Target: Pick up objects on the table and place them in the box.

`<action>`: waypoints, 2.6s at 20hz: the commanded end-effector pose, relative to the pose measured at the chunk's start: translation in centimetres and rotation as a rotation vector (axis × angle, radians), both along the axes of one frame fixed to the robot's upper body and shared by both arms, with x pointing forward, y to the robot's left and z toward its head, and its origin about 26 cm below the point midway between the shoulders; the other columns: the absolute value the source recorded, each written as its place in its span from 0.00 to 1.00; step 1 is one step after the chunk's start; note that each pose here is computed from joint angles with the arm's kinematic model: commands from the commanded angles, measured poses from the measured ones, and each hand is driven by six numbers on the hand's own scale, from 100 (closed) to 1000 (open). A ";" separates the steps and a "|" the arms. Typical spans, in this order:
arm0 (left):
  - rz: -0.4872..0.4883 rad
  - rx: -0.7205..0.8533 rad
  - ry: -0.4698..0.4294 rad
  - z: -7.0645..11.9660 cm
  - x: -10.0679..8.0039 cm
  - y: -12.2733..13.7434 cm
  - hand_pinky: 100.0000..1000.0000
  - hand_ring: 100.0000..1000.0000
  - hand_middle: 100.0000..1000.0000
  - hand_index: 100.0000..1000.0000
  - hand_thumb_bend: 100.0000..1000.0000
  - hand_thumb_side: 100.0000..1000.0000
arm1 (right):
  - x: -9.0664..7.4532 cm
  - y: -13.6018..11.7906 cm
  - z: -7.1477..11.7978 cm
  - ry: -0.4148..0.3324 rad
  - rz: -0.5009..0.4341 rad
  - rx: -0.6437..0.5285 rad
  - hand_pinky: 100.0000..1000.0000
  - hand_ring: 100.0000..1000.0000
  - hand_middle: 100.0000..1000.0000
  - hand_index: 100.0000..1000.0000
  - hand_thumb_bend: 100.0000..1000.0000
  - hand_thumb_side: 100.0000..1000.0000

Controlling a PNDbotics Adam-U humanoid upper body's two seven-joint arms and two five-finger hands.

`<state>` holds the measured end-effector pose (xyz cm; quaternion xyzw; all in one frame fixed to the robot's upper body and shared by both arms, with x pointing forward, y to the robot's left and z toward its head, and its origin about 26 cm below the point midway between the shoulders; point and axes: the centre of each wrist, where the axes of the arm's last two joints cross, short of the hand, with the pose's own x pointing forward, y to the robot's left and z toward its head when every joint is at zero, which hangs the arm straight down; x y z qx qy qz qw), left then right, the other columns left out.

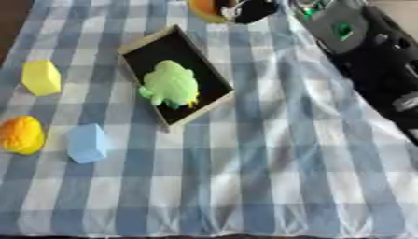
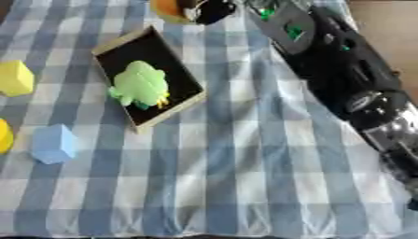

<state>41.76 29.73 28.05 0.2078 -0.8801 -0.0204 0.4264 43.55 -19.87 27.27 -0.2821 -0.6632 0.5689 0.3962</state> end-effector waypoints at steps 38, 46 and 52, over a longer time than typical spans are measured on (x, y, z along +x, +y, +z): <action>-0.031 0.039 -0.070 1.9 -0.7 -1.1 0.77 0.83 0.76 0.85 0.48 0.63 | 3.7 -1.0 -3.2 -0.076 -0.117 -0.122 0.99 1.00 1.00 1.00 0.00 0.52; -0.012 0.216 -0.127 2.9 -4.0 0.4 0.78 0.84 0.77 0.86 0.51 0.59 | -3.0 -4.8 4.3 -0.293 -0.088 0.064 0.91 0.93 0.87 0.90 0.00 0.42; -0.009 0.637 -0.115 3.7 -9.4 0.3 0.82 0.85 0.77 0.86 0.48 0.42 | -10.9 -8.4 6.7 -0.359 -0.094 0.191 0.91 0.92 0.85 0.89 0.00 0.69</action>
